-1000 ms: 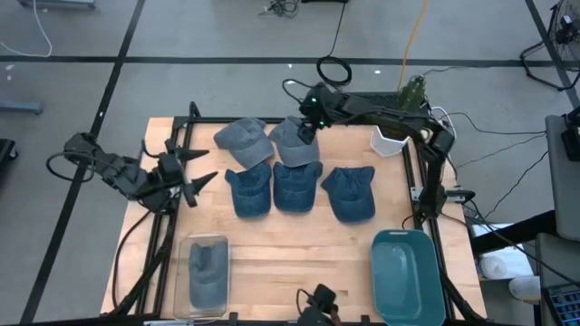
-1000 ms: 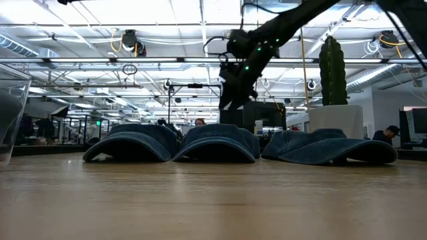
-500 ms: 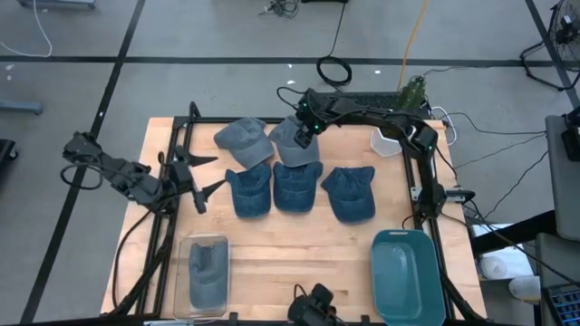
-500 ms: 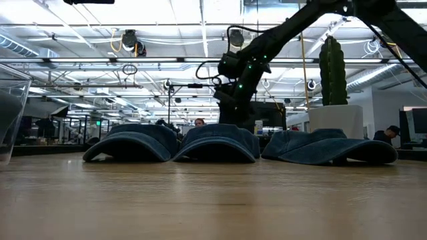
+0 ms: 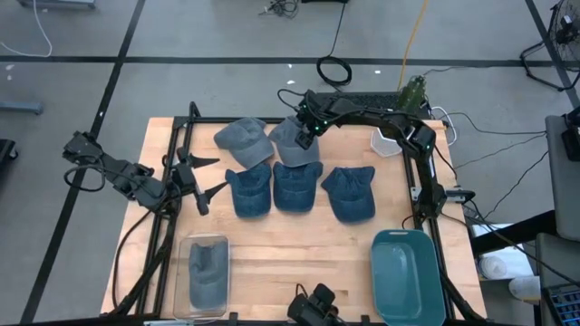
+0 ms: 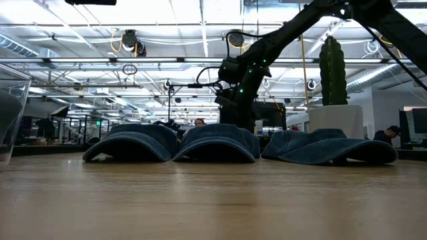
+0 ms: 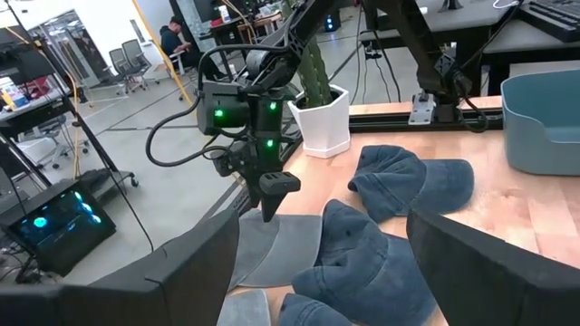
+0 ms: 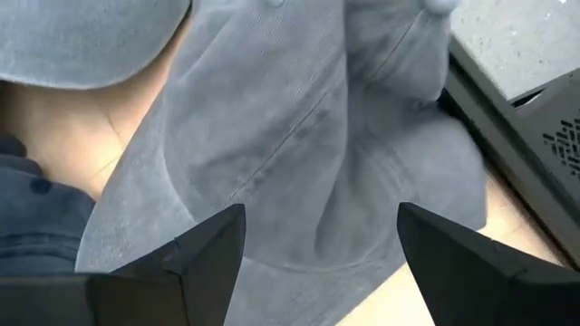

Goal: Pick & Place hat
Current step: Put the right gray cap into the transparent bin

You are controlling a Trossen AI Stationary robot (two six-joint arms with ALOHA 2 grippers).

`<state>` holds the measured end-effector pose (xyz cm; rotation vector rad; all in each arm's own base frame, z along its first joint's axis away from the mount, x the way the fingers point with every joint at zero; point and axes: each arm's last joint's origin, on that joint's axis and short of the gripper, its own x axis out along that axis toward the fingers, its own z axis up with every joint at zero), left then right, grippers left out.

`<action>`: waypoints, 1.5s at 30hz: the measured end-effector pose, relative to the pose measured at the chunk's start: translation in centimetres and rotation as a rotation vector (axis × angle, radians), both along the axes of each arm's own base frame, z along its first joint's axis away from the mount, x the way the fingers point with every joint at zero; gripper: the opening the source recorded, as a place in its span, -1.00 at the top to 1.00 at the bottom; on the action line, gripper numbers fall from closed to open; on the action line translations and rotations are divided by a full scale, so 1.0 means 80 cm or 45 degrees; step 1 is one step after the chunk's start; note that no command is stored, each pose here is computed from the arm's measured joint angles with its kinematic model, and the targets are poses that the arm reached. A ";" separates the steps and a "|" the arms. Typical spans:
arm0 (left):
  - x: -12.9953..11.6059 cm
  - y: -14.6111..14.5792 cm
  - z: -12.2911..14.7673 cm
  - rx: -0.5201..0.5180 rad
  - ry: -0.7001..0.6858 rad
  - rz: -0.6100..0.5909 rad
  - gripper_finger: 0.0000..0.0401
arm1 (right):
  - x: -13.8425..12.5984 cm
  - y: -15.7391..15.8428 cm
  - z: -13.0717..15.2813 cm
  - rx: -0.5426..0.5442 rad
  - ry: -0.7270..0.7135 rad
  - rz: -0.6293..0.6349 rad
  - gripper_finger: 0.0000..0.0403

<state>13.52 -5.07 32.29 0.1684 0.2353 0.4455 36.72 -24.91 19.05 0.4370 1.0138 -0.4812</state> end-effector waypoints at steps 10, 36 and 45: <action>0.000 0.000 0.000 0.000 0.000 0.000 -0.57 | 0.005 0.003 0.001 -0.023 -0.021 0.022 -0.36; 0.000 0.000 0.000 0.000 -0.001 0.000 -0.62 | 0.016 0.000 -0.027 -0.019 -0.009 0.052 0.20; 0.000 0.000 0.000 0.000 -0.001 0.000 -0.56 | 0.016 0.000 -0.027 -0.057 0.004 0.120 0.93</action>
